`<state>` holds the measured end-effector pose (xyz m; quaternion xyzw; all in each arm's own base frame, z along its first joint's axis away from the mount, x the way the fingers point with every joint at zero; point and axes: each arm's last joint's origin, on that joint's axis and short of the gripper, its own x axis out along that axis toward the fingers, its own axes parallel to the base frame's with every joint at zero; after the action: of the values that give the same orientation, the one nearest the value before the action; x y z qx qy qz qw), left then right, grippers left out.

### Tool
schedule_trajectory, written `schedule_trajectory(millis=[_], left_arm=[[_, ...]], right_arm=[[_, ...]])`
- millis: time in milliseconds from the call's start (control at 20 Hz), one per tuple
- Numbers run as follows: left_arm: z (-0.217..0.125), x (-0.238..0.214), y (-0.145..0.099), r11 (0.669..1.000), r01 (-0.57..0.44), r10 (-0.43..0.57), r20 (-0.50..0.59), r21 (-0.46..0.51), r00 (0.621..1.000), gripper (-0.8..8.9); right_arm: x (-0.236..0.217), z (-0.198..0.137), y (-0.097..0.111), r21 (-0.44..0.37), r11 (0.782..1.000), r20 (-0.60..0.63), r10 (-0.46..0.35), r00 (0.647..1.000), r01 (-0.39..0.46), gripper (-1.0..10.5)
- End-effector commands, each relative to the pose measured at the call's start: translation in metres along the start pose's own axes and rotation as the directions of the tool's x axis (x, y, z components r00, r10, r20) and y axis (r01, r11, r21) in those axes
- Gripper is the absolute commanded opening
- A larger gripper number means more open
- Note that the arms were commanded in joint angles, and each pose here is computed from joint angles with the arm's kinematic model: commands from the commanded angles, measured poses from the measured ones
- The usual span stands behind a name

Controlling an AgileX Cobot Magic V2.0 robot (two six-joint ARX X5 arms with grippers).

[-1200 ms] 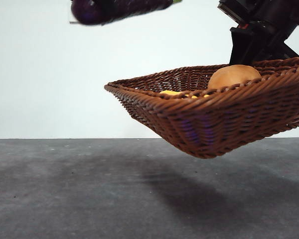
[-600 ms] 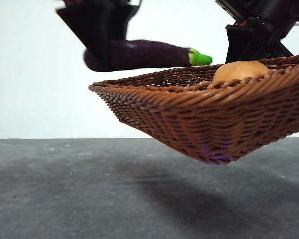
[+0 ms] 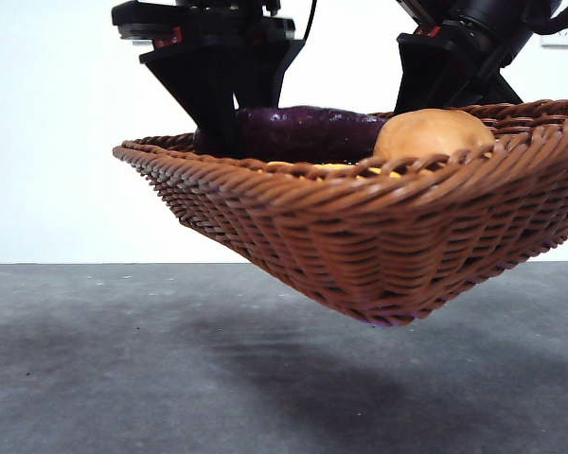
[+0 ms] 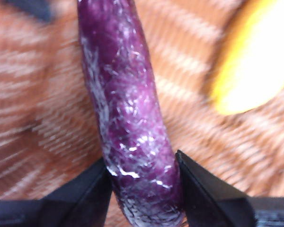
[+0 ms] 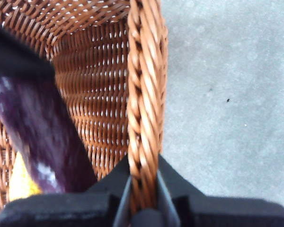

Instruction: Help me put the vegetables on the table into the basket

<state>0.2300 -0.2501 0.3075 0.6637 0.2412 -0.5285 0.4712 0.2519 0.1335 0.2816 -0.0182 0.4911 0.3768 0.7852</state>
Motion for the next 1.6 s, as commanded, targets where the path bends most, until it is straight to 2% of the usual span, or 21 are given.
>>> schedule_trajectory(millis=[50,100,150,400,500,550,650,800,850,950,1000,1100,1150,1200,1250,1300,1400,1500,1550,1600], left_arm=[[-0.003,0.007,0.001,0.994,0.052,-0.045,0.072,-0.093,0.996,1.18],[-0.003,0.007,0.002,0.993,0.053,-0.045,0.081,-0.105,0.996,3.02],[-0.002,0.007,0.002,0.992,0.050,-0.041,0.082,-0.117,0.996,4.21],[-0.004,0.007,0.005,0.978,0.021,-0.009,0.060,-0.207,0.998,4.17],[-0.010,-0.002,0.009,0.947,-0.055,0.050,-0.023,-0.318,0.998,4.17],[-0.013,-0.013,0.013,0.920,-0.086,0.082,-0.027,-0.382,0.996,4.17],[-0.021,-0.042,0.022,0.857,-0.118,0.150,0.023,-0.502,0.988,4.16],[-0.028,-0.079,0.025,0.848,-0.054,0.142,0.128,-0.528,0.982,4.15],[-0.033,-0.088,0.027,0.819,-0.067,0.166,0.124,-0.571,0.978,4.13],[-0.045,-0.106,0.030,0.710,-0.068,0.205,0.114,-0.701,0.972,4.04],[-0.054,-0.114,0.032,0.622,-0.068,0.234,0.103,-0.780,0.967,4.04],[-0.084,-0.131,0.033,0.366,-0.059,0.292,0.054,-0.929,0.955,4.04],[-0.099,-0.137,0.029,0.270,-0.056,0.303,0.030,-0.961,0.952,4.02],[-0.115,-0.144,0.023,0.186,-0.062,0.303,-0.003,-0.981,0.953,3.42],[-0.129,-0.153,0.017,0.109,-0.069,0.321,-0.030,-0.992,0.947,1.75],[-0.139,-0.165,0.009,0.065,-0.053,0.353,-0.027,-0.996,0.935,-0.16],[-0.154,-0.188,-0.009,0.017,-0.037,0.415,-0.026,-0.999,0.909,-0.08],[-0.168,-0.210,-0.029,-0.056,-0.074,0.462,-0.091,-0.996,0.882,-0.08],[-0.171,-0.221,-0.040,-0.075,-0.062,0.494,-0.092,-0.995,0.865,-0.08],[-0.171,-0.232,-0.051,-0.081,-0.030,0.530,-0.069,-0.996,0.846,-0.08]], right_arm=[[0.001,0.001,0.000,0.004,1.000,0.004,0.016,1.000,-0.016,-0.1],[0.001,0.001,0.000,0.003,1.000,0.005,0.016,1.000,-0.016,-0.1],[0.001,0.001,0.000,0.002,1.000,0.006,0.016,1.000,-0.016,-0.1],[0.001,0.001,0.000,0.002,1.000,0.008,0.016,1.000,-0.016,-0.1],[0.001,0.003,0.000,0.001,1.000,0.025,0.014,1.000,-0.014,-0.1],[0.001,0.004,0.000,0.007,1.000,0.036,0.013,0.999,-0.013,-0.1],[0.001,0.004,0.000,0.016,1.000,0.039,0.012,0.999,-0.013,-0.1],[0.001,0.004,0.000,0.024,1.000,0.039,0.012,0.999,-0.013,-0.1],[0.001,0.004,-0.001,0.031,0.999,0.039,0.006,0.999,-0.007,-0.1],[0.001,0.006,-0.001,0.043,0.999,0.053,0.005,0.999,-0.007,-0.1],[0.001,0.007,-0.001,0.060,0.998,0.062,0.005,0.998,-0.009,-0.1],[0.000,0.009,-0.001,0.081,0.997,0.083,0.004,0.997,-0.011,-0.1],[0.000,0.010,-0.001,0.092,0.996,0.091,0.004,0.996,-0.012,-0.1],[0.000,0.010,-0.001,0.099,0.995,0.097,0.004,0.995,-0.014,-0.1],[0.000,0.011,-0.001,0.103,0.995,0.101,0.004,0.995,-0.014,-0.1],[0.000,0.011,-0.002,0.110,0.994,0.103,0.002,0.995,-0.013,-0.1],[-0.002,0.012,-0.006,0.133,0.991,0.121,-0.017,0.992,0.001,-0.1],[-0.007,0.015,-0.016,0.185,0.983,0.166,-0.036,0.985,0.005,-0.1],[-0.012,0.015,-0.025,0.217,0.976,0.182,-0.057,0.982,0.017,-0.1],[-0.017,0.014,-0.035,0.246,0.969,0.192,-0.079,0.978,0.030,-0.1]])
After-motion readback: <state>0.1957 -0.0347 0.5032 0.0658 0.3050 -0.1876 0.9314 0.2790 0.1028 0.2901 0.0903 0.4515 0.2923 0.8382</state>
